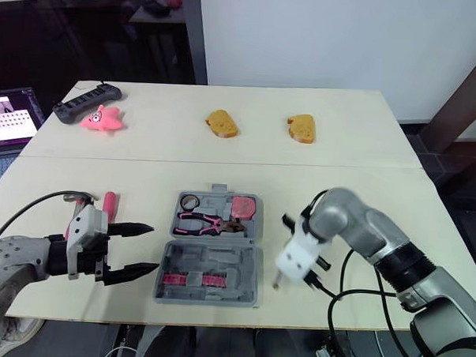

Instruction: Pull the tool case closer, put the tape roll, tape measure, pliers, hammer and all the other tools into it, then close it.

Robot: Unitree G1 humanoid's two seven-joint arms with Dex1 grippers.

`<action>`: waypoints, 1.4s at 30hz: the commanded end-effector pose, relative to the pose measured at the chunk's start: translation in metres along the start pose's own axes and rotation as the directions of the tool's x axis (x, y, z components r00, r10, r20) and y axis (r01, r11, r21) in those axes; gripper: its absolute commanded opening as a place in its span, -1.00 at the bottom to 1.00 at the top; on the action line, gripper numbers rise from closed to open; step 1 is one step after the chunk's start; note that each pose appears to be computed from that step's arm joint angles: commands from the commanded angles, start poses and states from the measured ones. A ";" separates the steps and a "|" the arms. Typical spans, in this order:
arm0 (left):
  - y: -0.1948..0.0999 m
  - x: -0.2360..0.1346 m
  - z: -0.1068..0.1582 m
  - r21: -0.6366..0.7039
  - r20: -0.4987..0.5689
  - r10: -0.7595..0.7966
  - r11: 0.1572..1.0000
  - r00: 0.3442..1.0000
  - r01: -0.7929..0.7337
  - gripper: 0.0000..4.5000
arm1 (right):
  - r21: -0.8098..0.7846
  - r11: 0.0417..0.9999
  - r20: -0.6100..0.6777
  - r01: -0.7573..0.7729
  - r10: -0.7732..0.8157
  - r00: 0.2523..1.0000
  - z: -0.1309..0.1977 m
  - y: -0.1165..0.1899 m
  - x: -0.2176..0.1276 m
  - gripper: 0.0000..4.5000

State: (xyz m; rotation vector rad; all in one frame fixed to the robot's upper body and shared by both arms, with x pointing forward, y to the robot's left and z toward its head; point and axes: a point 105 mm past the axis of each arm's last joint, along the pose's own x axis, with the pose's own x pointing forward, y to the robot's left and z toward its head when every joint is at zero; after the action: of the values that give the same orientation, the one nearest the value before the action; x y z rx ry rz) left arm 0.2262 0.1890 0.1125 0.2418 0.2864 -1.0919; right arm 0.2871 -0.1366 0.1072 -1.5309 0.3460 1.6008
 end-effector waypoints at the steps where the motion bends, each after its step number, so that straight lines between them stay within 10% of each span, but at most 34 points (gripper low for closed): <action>1: 0.006 -0.008 0.005 0.036 0.030 0.037 0.999 0.999 -0.038 1.00 | 0.533 0.845 0.127 0.037 -0.123 0.984 0.013 0.002 -0.033 -0.99; 8: 0.008 -0.008 -0.002 0.052 0.018 0.030 0.998 0.999 -0.031 1.00 | 0.987 0.156 0.063 -0.028 -0.225 0.972 0.016 0.049 -0.023 -0.99; 19: 0.008 0.003 0.004 0.043 0.042 -0.001 0.999 0.999 -0.001 1.00 | 0.885 -0.445 -0.351 0.134 -0.452 0.820 0.002 0.061 0.025 -0.99; 31: 0.005 0.001 0.005 0.043 0.029 -0.010 0.999 1.000 0.009 1.00 | 0.761 -0.622 -0.463 0.187 -0.318 0.827 0.010 0.074 0.056 -0.99; 40: 0.009 -0.004 0.006 0.046 0.022 -0.009 0.999 1.000 0.007 1.00 | 0.792 -0.593 -0.469 0.147 -0.436 0.768 0.015 0.059 0.035 0.92; 42: 0.010 -0.004 0.005 0.046 0.015 -0.008 0.999 1.000 0.007 1.00 | 0.813 -0.558 -0.465 0.165 -0.453 0.760 0.022 0.061 0.030 0.99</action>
State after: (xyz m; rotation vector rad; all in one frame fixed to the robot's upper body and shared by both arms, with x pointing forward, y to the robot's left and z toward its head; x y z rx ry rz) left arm 0.2330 0.1938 0.1113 0.2543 0.2727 -1.1065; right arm 0.2353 -0.1471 0.0526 0.1836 0.7502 0.1684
